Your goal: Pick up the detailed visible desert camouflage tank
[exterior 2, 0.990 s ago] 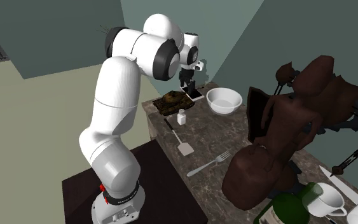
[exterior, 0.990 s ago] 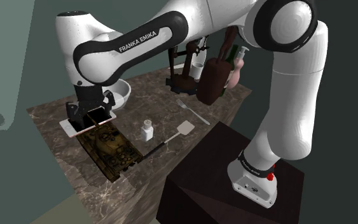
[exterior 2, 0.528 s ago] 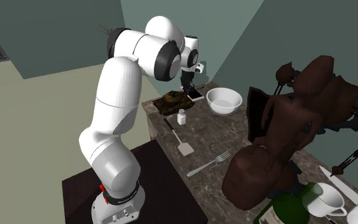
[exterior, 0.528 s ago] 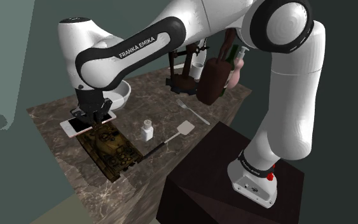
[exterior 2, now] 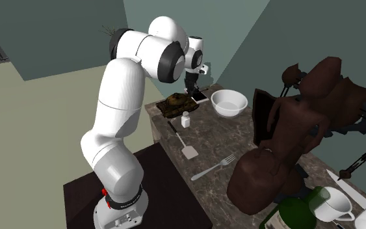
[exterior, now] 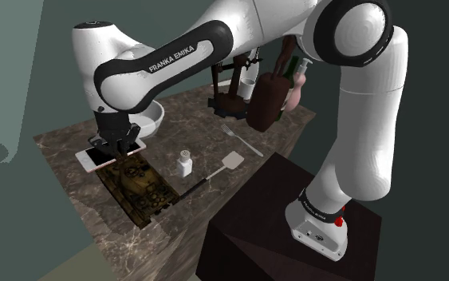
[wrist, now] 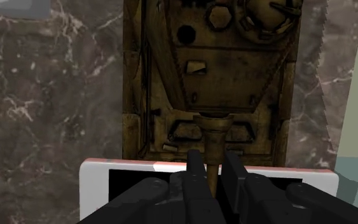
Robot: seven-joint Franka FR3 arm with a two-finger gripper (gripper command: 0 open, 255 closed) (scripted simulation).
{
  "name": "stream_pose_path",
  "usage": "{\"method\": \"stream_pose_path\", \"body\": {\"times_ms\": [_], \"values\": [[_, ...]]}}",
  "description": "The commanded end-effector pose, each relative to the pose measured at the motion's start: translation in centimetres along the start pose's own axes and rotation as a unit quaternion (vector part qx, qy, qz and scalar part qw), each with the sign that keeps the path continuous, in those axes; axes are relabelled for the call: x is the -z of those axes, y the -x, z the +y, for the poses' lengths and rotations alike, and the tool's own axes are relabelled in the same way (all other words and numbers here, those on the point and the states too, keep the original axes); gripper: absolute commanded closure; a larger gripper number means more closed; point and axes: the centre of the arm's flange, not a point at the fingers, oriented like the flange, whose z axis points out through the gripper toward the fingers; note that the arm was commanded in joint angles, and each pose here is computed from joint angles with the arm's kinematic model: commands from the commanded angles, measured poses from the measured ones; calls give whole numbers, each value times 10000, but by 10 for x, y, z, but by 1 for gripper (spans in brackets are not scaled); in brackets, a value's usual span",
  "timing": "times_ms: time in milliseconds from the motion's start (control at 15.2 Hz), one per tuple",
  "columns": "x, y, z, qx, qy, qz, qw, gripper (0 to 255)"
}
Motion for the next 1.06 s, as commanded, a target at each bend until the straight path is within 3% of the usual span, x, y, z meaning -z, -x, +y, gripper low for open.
{"method": "stream_pose_path", "body": {"times_ms": [0, 990], "values": [[6, 2, -1, 8, 4, -22, 10000, 255], [75, 5, -3, 7, 4, -22, 10000, 255]]}}
